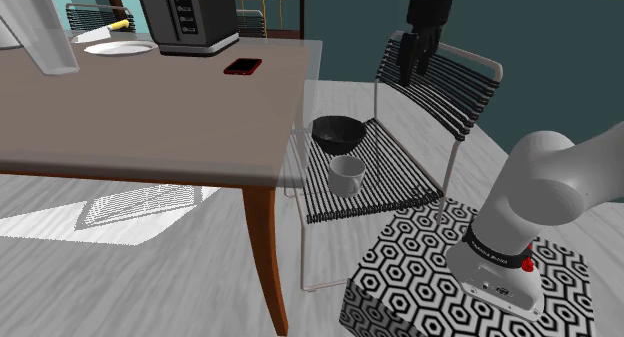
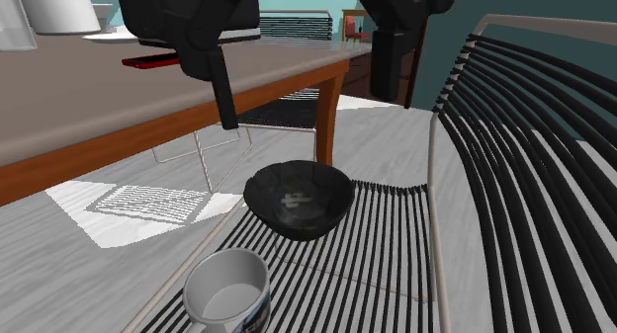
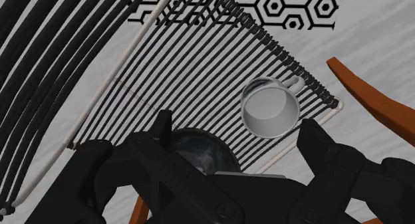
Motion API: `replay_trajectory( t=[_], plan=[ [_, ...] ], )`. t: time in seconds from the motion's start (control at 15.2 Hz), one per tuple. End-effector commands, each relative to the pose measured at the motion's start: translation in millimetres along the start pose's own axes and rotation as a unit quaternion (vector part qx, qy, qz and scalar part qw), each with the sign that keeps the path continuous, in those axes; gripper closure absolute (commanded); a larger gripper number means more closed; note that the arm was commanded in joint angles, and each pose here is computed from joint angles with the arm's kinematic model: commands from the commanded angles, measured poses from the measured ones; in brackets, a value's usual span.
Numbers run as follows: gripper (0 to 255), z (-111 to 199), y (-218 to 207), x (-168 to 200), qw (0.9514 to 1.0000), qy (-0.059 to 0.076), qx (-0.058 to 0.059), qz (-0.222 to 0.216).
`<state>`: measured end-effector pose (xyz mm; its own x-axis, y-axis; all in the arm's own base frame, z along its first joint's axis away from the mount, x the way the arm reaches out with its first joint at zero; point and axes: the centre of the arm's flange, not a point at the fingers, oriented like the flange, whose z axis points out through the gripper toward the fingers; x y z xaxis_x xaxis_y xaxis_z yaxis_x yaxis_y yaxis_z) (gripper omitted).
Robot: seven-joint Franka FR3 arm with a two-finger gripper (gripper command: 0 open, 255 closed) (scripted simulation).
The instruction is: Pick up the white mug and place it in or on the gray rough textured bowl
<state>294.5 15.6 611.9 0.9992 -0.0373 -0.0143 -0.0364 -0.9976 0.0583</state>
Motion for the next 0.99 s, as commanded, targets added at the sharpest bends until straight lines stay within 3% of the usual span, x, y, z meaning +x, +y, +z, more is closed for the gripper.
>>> replay_trajectory(
  t=[0.0, 0.92],
  plan=[
    [0, 0, 0, 0, 1.0, 0.0, 0.0, 0.0],
    [0, 171, -16, 55, 0.9981, 0.039, 0.041, -0.023]
  ],
)
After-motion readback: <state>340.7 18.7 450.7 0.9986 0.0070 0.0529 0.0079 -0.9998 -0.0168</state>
